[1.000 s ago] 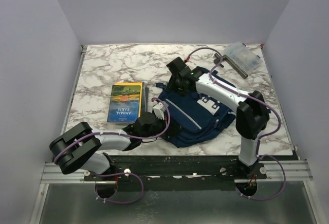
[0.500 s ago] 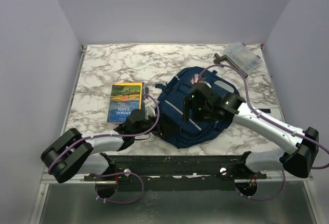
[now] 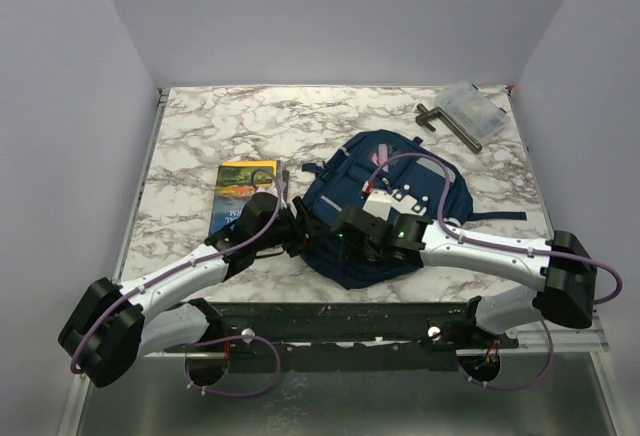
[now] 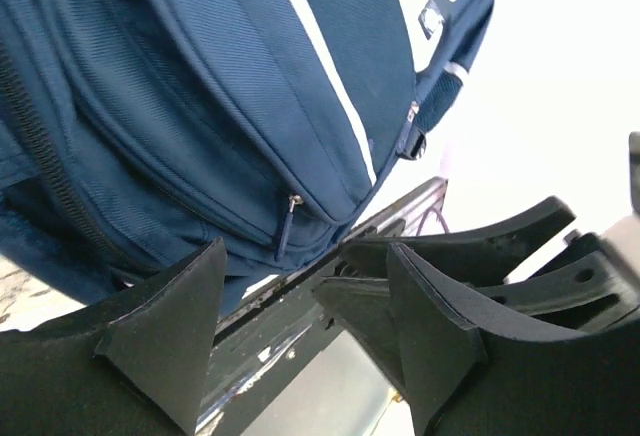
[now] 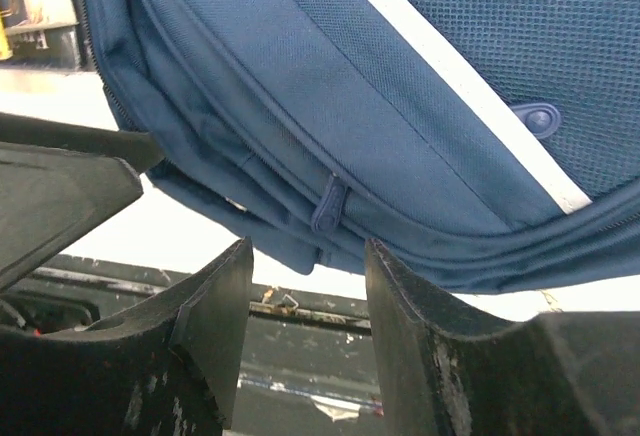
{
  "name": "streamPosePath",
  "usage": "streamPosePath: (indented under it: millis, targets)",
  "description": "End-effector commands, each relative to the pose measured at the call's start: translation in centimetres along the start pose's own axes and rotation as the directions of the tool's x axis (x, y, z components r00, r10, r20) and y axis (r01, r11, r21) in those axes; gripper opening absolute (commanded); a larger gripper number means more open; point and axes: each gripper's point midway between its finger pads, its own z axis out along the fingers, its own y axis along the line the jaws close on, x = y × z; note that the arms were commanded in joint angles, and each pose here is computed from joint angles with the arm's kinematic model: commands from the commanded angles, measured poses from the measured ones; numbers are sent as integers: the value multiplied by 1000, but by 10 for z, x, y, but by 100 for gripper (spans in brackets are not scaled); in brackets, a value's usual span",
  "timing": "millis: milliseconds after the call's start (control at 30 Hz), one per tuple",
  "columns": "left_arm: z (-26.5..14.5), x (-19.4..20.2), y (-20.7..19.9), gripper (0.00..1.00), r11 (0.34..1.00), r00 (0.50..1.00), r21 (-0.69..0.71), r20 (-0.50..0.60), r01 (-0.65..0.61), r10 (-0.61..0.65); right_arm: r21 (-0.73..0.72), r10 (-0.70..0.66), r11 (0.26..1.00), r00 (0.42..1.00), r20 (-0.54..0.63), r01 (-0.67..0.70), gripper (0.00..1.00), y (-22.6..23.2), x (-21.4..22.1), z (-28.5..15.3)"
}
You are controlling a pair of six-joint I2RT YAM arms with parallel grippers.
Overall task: Pack the student bag
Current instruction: Zip the student bag at the center of the board.
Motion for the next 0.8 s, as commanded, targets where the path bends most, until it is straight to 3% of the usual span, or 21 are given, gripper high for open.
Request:
streamPosePath:
  millis: [0,300,567,700,767]
  targets:
    - [-4,-17,13,66,978,985,-141,103,153,-139,49,32,998,996,88,-36,51,2,-5,20]
    - [0,-30,14,68,936,961,-238,165,258,-222,226,-35,974,993,110,9,50,-24,6,44]
    - [20,-28,17,66,898,960,-344,151,276,-237,320,-100,946,988,122,57,25,-33,8,51]
    - [29,-30,20,66,889,960,-368,165,272,-225,324,-107,945,985,139,57,2,-34,2,46]
    - [35,-29,20,65,888,965,-380,156,257,-212,321,-108,945,985,138,58,1,-34,-1,40]
